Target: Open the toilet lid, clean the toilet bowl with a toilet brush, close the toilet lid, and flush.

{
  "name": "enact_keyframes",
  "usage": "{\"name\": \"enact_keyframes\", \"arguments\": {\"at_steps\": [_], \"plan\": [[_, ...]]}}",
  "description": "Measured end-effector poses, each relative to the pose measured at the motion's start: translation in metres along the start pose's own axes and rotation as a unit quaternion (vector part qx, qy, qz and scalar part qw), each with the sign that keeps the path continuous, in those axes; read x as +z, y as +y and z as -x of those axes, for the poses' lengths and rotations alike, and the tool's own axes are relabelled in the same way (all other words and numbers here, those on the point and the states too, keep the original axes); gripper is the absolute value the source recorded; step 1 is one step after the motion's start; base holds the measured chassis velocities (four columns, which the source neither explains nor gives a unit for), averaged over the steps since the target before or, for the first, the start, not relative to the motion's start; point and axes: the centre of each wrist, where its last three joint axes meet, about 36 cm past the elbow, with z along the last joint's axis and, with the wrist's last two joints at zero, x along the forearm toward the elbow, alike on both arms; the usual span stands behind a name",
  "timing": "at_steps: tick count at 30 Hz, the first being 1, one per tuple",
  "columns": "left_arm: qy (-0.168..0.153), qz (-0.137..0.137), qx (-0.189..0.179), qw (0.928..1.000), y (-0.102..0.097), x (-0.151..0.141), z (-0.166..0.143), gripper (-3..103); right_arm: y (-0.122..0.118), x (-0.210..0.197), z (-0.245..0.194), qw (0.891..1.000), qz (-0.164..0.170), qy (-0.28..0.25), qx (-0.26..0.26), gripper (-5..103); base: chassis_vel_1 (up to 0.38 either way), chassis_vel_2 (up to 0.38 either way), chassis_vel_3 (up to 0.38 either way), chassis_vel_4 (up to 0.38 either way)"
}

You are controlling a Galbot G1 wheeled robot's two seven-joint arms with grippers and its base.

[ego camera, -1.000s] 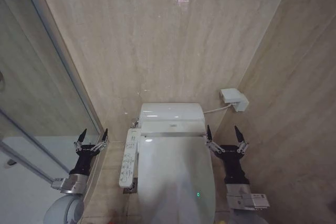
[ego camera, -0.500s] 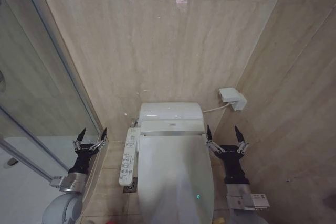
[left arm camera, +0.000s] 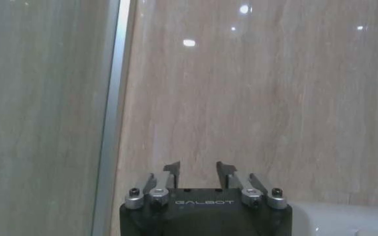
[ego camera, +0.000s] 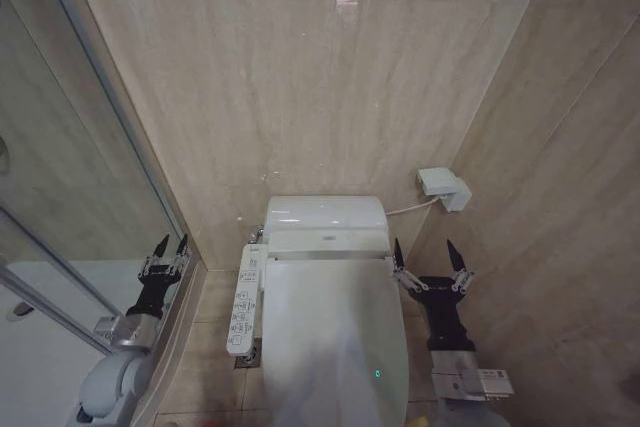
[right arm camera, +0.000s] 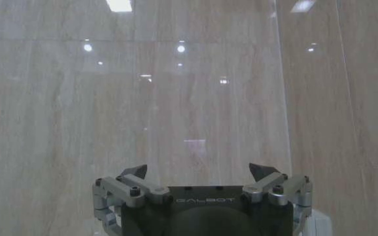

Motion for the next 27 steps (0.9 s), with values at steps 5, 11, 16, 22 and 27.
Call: {"name": "enact_keyframes", "arguments": {"at_steps": [5, 11, 16, 22, 27], "plan": [[0.017, 0.012, 0.029, 0.9994, 0.006, 0.01, 0.026, 45, 0.0, 0.0, 0.0, 1.0, 0.0, 0.0, 0.0, 100, 0.0, 0.0, 0.0, 0.0], [0.016, 0.018, 0.059, 0.998, -0.002, 0.015, 0.061, 19, 0.0, 0.0, 0.0, 1.0, 0.0, 0.0, 0.0, 100, 0.0, 0.0, 0.0, 0.0], [0.018, 0.015, 0.063, 0.9977, -0.007, 0.029, 0.088, 0, 0.0, 0.0, 0.0, 1.0, 0.0, 0.0, 0.0, 100, 0.0, 0.0, 0.0, 0.0], [0.031, 0.043, 0.076, 0.9957, 0.01, 0.04, 0.106, 0, 0.0, 0.0, 0.0, 1.0, 0.0, 0.0, 0.0, 100, 0.0, 0.0, 0.0, 0.0], [0.035, 0.076, 0.115, 0.9899, 0.027, 0.045, 0.124, 0, 0.0, 0.0, 0.0, 1.0, 0.0, 0.0, 0.0, 100, 0.0, 0.0, 0.0, 0.0]]}}
